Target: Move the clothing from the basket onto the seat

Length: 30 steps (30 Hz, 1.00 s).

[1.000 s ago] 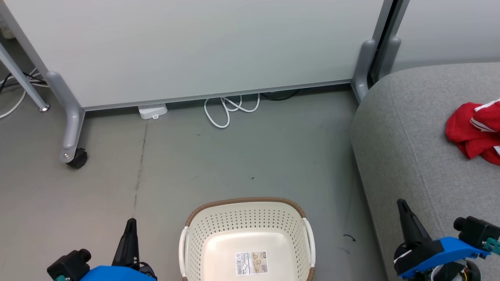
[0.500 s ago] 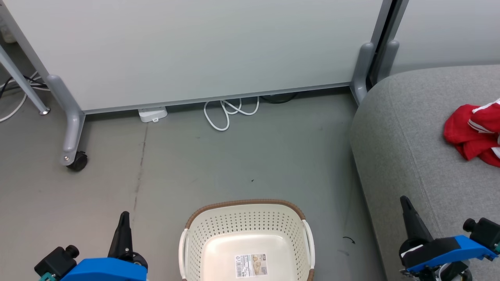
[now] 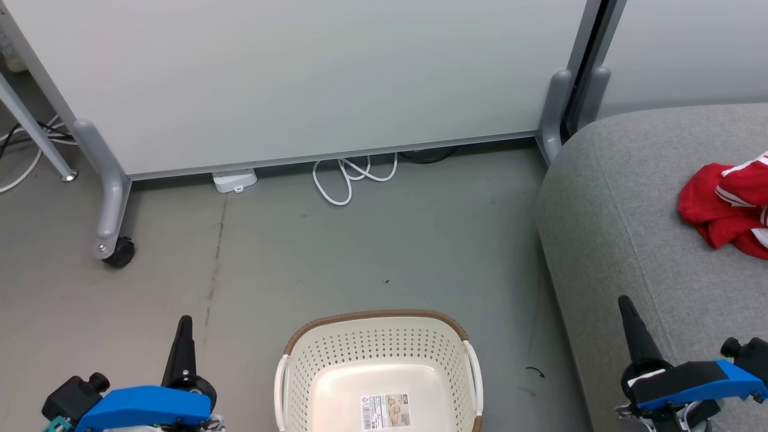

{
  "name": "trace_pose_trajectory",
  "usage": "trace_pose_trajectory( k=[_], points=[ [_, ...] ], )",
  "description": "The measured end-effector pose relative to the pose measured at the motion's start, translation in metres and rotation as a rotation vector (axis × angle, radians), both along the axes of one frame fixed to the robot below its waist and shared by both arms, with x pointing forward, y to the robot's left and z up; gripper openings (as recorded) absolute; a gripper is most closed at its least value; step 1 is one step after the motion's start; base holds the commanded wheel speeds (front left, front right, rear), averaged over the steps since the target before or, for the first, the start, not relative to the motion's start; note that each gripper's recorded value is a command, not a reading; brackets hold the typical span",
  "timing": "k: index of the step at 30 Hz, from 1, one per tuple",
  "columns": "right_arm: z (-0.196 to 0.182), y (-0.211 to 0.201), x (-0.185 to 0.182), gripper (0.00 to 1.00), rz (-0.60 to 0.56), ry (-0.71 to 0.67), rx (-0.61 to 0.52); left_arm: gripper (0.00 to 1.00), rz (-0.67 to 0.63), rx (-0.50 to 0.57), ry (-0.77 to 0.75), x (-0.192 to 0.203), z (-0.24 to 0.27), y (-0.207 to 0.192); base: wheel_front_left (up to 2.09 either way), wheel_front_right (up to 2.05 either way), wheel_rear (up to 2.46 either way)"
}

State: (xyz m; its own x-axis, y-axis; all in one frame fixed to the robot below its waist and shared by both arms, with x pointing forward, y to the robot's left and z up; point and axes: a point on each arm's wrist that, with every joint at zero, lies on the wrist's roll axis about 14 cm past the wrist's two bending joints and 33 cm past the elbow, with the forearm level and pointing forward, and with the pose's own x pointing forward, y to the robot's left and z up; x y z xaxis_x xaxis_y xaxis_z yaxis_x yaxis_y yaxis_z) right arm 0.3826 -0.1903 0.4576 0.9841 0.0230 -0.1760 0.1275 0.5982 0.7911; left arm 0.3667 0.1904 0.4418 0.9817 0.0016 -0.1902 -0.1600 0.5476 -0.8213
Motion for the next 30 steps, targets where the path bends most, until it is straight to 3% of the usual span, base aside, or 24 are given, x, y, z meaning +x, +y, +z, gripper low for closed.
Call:
trace_pose_trajectory(
  k=[30],
  points=[
    [0.02,-0.003,0.003,0.0,-0.052,-0.064,0.313,0.0,0.047,-0.279,-0.065,0.011,0.025,0.005,0.0,0.0,0.0]
  ],
)
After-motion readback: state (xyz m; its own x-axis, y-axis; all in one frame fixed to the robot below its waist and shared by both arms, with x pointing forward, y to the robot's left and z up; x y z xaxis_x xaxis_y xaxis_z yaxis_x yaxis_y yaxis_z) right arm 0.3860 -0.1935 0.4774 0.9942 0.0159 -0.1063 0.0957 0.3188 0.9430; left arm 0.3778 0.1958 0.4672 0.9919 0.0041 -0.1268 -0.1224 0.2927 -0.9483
